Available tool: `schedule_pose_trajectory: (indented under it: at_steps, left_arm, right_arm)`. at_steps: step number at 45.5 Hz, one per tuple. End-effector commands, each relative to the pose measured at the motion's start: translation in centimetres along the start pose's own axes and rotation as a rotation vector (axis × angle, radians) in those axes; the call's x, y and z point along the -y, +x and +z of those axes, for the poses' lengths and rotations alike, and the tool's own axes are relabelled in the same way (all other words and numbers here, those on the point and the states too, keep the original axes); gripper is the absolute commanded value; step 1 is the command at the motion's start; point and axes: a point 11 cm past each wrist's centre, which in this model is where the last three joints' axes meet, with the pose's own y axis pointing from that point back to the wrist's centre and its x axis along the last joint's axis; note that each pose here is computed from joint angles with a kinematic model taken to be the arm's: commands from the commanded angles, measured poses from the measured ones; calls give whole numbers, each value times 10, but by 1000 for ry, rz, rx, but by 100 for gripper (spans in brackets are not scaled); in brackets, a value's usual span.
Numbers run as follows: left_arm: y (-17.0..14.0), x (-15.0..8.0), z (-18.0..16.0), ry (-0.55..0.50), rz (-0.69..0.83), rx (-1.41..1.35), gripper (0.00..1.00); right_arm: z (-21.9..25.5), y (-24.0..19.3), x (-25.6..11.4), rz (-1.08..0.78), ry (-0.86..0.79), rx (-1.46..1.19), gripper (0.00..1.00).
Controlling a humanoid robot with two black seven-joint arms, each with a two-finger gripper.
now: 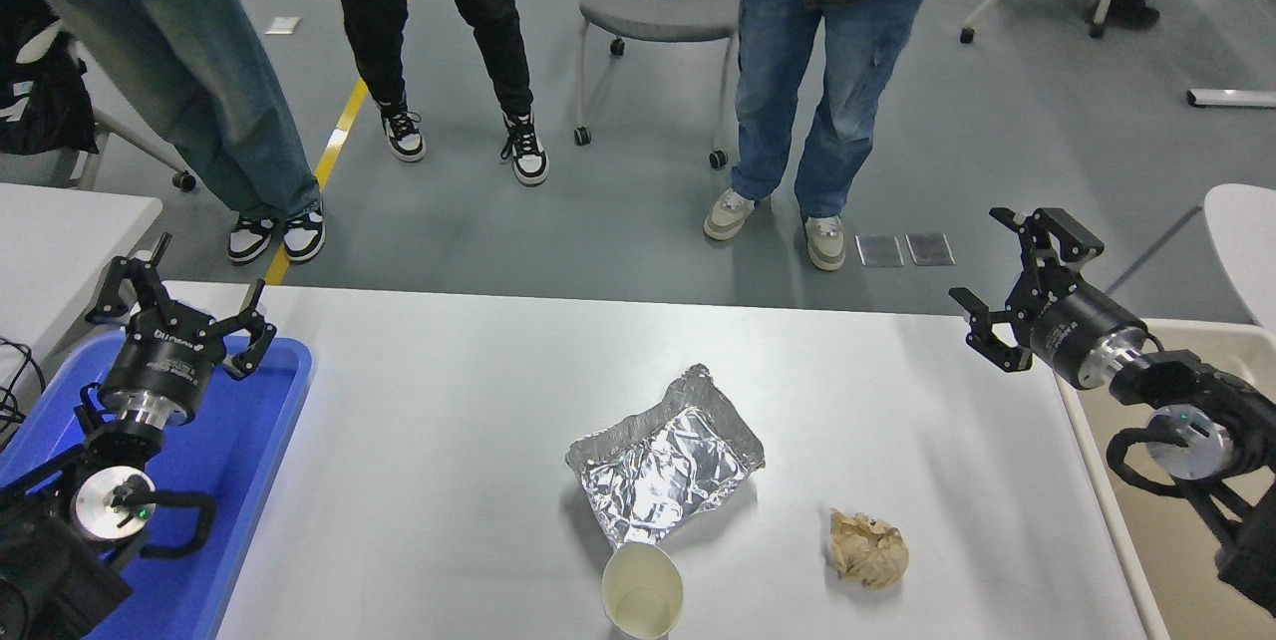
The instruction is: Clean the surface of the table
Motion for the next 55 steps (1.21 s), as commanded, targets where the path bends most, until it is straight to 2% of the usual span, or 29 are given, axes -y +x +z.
schedule_pose_trajectory:
  at_steps: [1,12,19,26,33,42,55]
  left_arm:
    - [0,0,0,0,0,0,100]
    - [0,0,0,0,0,0,100]
    - [0,0,0,1,-1,1,100]
    - [0,0,0,0,0,0,100]
    - [0,0,0,0,0,0,100]
    - [0,0,0,0,0,0,100]
    - [0,0,0,0,0,0,100]
  right_arm:
    - [-16,-73,-23,-277,-99,-455,100]
    - [-27,-117,-46,-574,-134,-673,100]
    - [-34,-151,-55,-685,-117,-987,100]
    - [-28,-174,-58,-860,-250,-1185,100]
    - [-14,-212,-50,-979,-315,-1314,100]
    - [19,-243,-34,-942,-471,-1442,100]
    - [54,-267,-39,-1002,-525,-1417,100]
